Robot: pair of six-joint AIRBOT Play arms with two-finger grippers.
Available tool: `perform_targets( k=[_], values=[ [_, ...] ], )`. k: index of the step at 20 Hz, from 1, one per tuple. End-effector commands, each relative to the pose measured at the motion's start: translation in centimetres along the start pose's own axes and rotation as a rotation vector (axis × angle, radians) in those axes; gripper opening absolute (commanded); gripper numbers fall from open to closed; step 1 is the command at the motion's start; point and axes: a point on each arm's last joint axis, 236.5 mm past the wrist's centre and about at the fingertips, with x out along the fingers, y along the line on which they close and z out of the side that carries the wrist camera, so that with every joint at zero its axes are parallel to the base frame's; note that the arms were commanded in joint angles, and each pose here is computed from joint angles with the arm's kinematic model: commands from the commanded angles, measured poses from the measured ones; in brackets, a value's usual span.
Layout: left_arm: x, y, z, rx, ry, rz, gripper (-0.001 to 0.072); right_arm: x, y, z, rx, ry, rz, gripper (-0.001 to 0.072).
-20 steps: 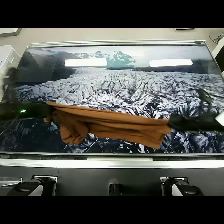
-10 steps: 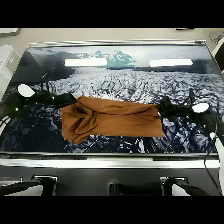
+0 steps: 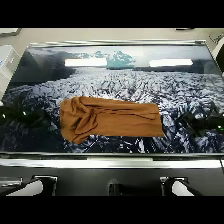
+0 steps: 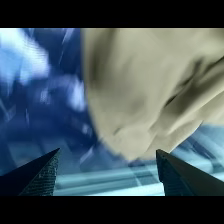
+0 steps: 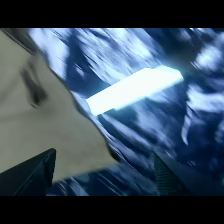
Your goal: Fold the clothes and pants, and hang the long-sleeved shirts on hangers.
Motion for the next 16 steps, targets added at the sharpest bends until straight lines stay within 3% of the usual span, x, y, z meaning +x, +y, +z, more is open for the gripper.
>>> perform_targets(
  k=[1,4,9,10,11,12,13,16],
  values=[
    [4.8,1.2,-3.1,-0.13,0.021,-0.131,0.0709,0.6,-1.9,-3.3,0.011,0.122,-0.021,0.0676],
    [7.3,-0.1,-2.2,-0.212,-0.057,-0.259,0.0709,0.6,-0.6,-3.3,-0.012,0.122,0.036,0.0687],
    [9.2,-2.2,-1.3,-0.189,-0.074,-0.318,0.0705,0.8,-0.5,-3.3,-0.023,0.12,0.03,0.0698],
    [9.4,-2.5,-0.7,-0.19,-0.102,-0.315,0.062,1.1,-0.2,-3.6,-0.045,0.128,0.021,0.0703],
    [9.6,-2.9,-0.2,-0.192,-0.122,-0.315,0.0482,1.5,0.3,-3.8,-0.075,0.133,0.012,0.0706],
    [9.7,-3.4,0.1,-0.195,-0.133,-0.326,0.0295,2.2,0.9,-3.9,-0.095,0.127,0.007,0.0714],
    [9.6,-4.0,0.2,-0.199,-0.135,-0.344,0.0047,3.0,1.3,-3.9,-0.107,0.116,-0.006,0.0714],
    [8.4,-4.6,0.1,-0.15,-0.159,-0.354,0.0025,5.6,1.4,-4.4,-0.048,0.16,-0.027,0.0713]
  ],
)
